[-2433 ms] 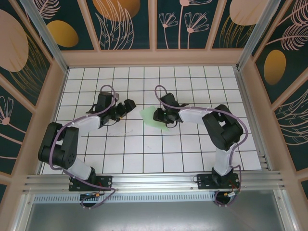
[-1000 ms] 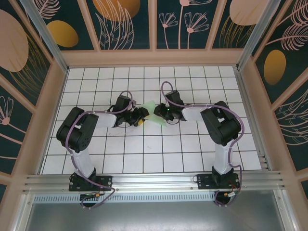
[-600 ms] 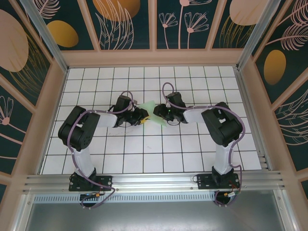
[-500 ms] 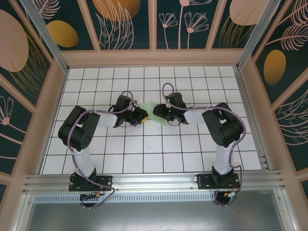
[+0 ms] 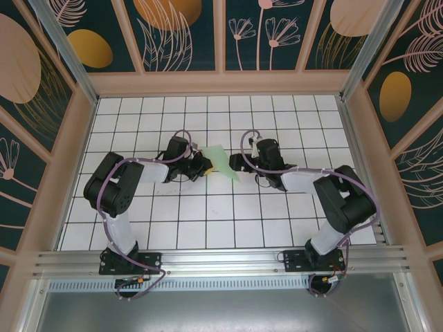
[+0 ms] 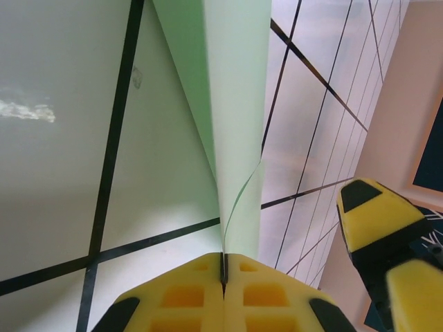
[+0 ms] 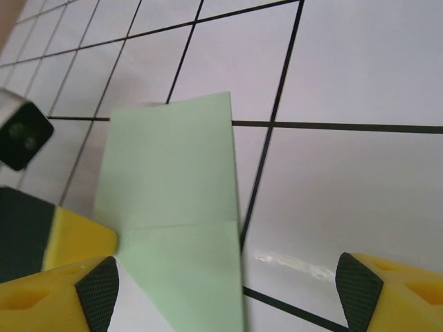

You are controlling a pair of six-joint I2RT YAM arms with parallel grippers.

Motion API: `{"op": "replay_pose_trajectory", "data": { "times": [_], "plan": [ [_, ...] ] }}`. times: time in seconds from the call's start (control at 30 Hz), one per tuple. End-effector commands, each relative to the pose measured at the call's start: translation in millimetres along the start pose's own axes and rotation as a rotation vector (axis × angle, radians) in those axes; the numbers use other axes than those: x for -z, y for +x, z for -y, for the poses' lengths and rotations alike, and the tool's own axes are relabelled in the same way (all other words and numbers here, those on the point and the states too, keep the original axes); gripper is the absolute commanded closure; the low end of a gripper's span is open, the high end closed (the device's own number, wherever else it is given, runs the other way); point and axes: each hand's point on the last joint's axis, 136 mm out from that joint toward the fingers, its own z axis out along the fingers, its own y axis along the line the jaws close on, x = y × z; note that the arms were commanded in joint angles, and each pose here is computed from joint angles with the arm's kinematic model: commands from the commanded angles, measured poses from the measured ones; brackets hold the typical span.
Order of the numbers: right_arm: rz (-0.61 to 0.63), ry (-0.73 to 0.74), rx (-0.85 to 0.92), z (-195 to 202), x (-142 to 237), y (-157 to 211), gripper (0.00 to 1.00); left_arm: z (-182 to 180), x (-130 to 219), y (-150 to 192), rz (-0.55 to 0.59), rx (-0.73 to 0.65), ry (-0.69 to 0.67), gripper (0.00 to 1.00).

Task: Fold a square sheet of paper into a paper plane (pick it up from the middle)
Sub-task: Fold the wing for the fifth time at the center of the table.

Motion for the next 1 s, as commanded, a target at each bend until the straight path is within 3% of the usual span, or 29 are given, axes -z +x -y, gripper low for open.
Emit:
{"op": "replay_pose_trajectory", "data": {
  "times": [0.0, 0.1, 0.4, 0.57, 0.97],
  "plan": [
    [0.109, 0.035, 0.243, -8.9, 10.0, -11.7, 0.17, 13.1, 0.9, -2.7, 0.005, -0.021, 0.010, 0.94],
    [0.160, 0.027, 0.427, -24.9, 14.8, 0.5, 0.18, 15.1, 1.6, -2.8, 0.004, -0.015, 0.010, 0.94],
    [0.162, -0.009, 0.688, -50.5, -1.6, 29.0, 0.28, 19.3, 3.9, -3.9, 0.002, -0.012, -0.004, 0.94],
    [0.160, 0.029, 0.778, -52.7, -18.3, 34.3, 0.30, 18.7, 5.4, -2.9, 0.002, -0.010, -0.012, 0.94],
    [0.160, 0.074, 0.891, -55.2, -45.0, 36.7, 0.47, 16.5, 13.3, 5.9, -0.016, -0.016, -0.032, 0.94]
  ]
}}
